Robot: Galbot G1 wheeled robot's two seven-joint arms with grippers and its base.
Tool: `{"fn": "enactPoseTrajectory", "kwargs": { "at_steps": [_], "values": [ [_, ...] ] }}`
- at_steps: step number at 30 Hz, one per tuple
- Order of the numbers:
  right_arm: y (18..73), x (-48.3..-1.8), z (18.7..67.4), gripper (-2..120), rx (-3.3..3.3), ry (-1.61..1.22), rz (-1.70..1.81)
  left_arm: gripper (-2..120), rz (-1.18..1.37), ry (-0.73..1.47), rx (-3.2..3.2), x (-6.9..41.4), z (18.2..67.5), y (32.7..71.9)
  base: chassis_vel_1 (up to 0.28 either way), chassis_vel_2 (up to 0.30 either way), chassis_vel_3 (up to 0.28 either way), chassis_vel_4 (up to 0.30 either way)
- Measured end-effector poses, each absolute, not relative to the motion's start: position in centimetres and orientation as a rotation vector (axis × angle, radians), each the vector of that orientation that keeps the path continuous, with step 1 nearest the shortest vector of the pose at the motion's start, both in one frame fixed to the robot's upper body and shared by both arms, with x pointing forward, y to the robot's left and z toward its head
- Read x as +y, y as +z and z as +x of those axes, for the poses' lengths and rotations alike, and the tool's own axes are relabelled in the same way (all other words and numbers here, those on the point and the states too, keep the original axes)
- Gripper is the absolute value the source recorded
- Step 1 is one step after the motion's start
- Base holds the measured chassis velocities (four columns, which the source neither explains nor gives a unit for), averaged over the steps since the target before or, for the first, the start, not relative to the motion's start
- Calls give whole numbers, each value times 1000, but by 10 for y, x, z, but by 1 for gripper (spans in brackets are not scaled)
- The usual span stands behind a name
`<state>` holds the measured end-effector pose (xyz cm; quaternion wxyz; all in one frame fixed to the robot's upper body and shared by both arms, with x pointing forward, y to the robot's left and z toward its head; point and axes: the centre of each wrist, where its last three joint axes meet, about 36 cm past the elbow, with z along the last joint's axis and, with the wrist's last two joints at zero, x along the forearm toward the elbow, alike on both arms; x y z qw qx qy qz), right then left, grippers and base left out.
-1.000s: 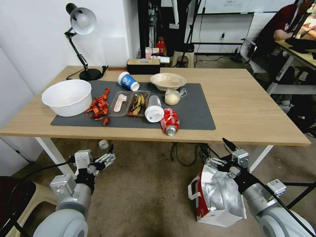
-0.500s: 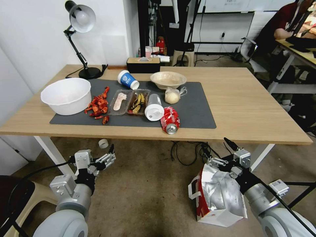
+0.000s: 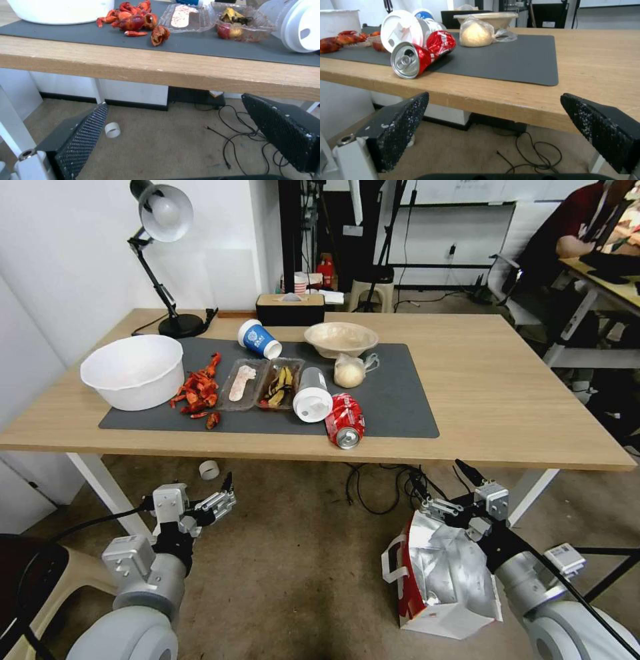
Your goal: Pick up the food delivery bag from the floor and place it on the table.
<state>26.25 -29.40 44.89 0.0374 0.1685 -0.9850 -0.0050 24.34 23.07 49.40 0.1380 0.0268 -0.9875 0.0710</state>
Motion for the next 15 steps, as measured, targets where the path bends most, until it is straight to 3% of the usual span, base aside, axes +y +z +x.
{"fn": "enactPoseTrajectory", "kwargs": {
  "at_steps": [15],
  "values": [
    [445, -293, 259, 100, -2985, -8, 447, 100, 79, 205, -2854, 230, 243, 493, 0, 0, 0, 0]
  ]
}}
